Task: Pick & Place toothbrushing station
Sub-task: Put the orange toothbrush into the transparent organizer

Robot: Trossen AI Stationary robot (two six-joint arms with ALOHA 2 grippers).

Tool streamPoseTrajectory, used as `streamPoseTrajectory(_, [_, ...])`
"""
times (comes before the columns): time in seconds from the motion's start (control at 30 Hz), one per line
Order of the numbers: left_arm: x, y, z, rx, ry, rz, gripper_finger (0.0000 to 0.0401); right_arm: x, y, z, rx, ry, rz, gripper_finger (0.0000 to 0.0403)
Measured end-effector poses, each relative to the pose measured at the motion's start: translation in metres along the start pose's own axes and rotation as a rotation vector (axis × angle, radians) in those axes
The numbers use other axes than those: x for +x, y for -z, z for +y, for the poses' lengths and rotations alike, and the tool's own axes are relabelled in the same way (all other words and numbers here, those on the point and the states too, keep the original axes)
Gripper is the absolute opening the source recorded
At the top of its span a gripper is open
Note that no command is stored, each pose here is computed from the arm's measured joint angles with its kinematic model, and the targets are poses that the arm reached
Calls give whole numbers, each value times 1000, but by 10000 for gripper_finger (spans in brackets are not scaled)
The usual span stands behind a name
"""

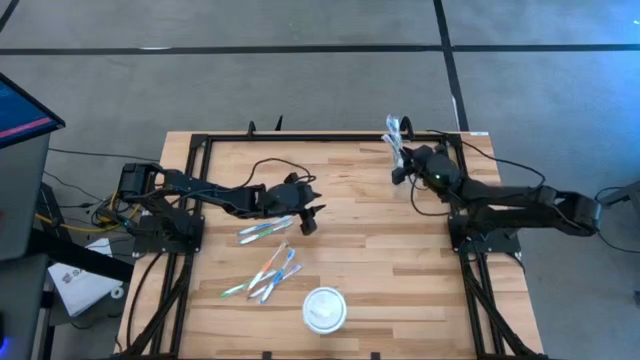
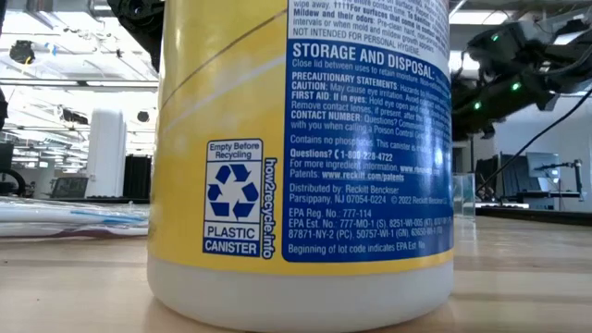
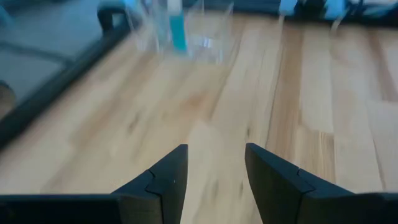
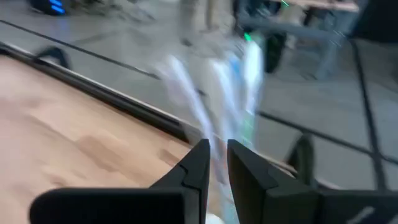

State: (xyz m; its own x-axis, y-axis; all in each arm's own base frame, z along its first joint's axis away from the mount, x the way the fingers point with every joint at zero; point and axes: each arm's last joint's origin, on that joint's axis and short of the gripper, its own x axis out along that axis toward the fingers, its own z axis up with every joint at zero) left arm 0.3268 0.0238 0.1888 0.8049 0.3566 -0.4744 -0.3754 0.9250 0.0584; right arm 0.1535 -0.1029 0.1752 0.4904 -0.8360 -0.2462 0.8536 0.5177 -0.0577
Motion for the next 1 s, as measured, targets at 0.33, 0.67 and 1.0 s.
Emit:
streamPoseTrajectory(0.33, [-21, 15, 1, -86, -14, 236, 153, -26, -27, 21, -31, -298, -80, 47])
streamPoseTrajectory(0.67, [-58, 22, -22, -218, 118, 415, 153, -39, -45, 48, -102, -498, -61, 48])
streamPoseTrajectory(1.0, [-87, 45, -57, -343, 153, 622, 153, -41, -48, 60, -122, -543, -52, 48])
